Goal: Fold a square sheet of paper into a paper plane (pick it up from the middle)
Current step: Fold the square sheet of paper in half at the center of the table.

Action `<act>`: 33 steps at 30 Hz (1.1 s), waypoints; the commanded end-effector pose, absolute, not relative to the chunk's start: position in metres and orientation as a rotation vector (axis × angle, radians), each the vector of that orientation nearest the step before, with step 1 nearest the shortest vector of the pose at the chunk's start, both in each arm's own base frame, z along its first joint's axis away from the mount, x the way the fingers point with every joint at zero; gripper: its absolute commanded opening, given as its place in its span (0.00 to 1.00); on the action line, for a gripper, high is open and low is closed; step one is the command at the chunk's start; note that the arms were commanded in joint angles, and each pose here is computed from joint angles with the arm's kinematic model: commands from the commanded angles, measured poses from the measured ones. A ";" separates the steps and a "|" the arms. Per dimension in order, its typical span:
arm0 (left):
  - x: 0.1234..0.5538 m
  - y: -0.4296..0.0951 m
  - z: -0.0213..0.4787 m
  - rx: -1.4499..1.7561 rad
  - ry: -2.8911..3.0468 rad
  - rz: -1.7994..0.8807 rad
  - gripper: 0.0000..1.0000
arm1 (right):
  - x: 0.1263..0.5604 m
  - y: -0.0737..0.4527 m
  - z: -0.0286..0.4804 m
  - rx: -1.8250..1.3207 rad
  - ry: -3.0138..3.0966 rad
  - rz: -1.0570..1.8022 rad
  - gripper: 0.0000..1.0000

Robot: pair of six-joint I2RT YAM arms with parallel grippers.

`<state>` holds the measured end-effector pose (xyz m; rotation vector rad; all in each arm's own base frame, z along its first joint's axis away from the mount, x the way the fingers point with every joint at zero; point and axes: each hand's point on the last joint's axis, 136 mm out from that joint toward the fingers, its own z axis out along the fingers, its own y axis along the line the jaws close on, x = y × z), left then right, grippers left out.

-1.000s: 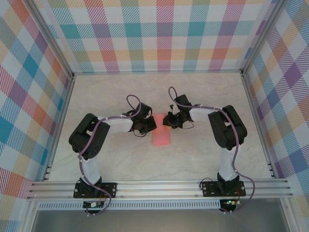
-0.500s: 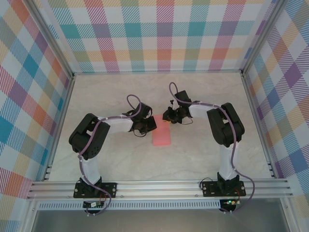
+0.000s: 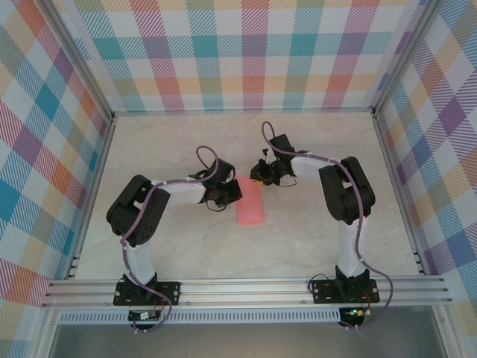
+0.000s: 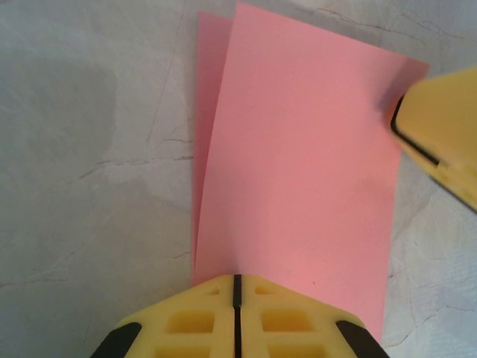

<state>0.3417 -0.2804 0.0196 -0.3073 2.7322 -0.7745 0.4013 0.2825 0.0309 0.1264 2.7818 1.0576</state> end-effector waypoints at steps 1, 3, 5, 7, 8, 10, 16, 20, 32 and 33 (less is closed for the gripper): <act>0.301 -0.260 -0.024 -0.318 2.928 -0.590 0.08 | 0.408 0.278 0.013 0.170 2.813 1.010 0.18; 0.301 -0.260 -0.024 -0.316 2.928 -0.588 0.08 | 0.409 0.275 0.004 0.192 2.827 0.981 0.18; 0.301 -0.259 -0.024 -0.318 2.927 -0.586 0.08 | 0.410 0.272 -0.001 0.213 2.838 0.961 0.18; 0.301 -0.259 -0.024 -0.316 2.927 -0.586 0.08 | 0.409 0.270 -0.005 0.239 2.855 0.957 0.18; 0.301 -0.259 -0.023 -0.316 2.926 -0.587 0.08 | 0.409 0.270 -0.002 0.242 2.854 0.969 0.18; 0.301 -0.258 -0.022 -0.319 2.924 -0.584 0.08 | 0.410 0.276 0.013 0.225 2.827 1.029 0.18; 0.302 -0.258 -0.021 -0.320 2.917 -0.581 0.08 | 0.420 0.277 0.033 0.210 2.784 1.020 0.18; 0.302 -0.258 -0.022 -0.322 2.917 -0.582 0.08 | 0.415 0.272 0.007 0.280 2.847 0.974 0.18; 0.306 -0.260 -0.012 -0.328 2.891 -0.587 0.08 | 0.391 0.271 0.062 0.163 2.771 1.065 0.18; 0.307 -0.260 -0.011 -0.325 2.890 -0.586 0.08 | 0.381 0.268 0.059 0.169 2.786 1.071 0.18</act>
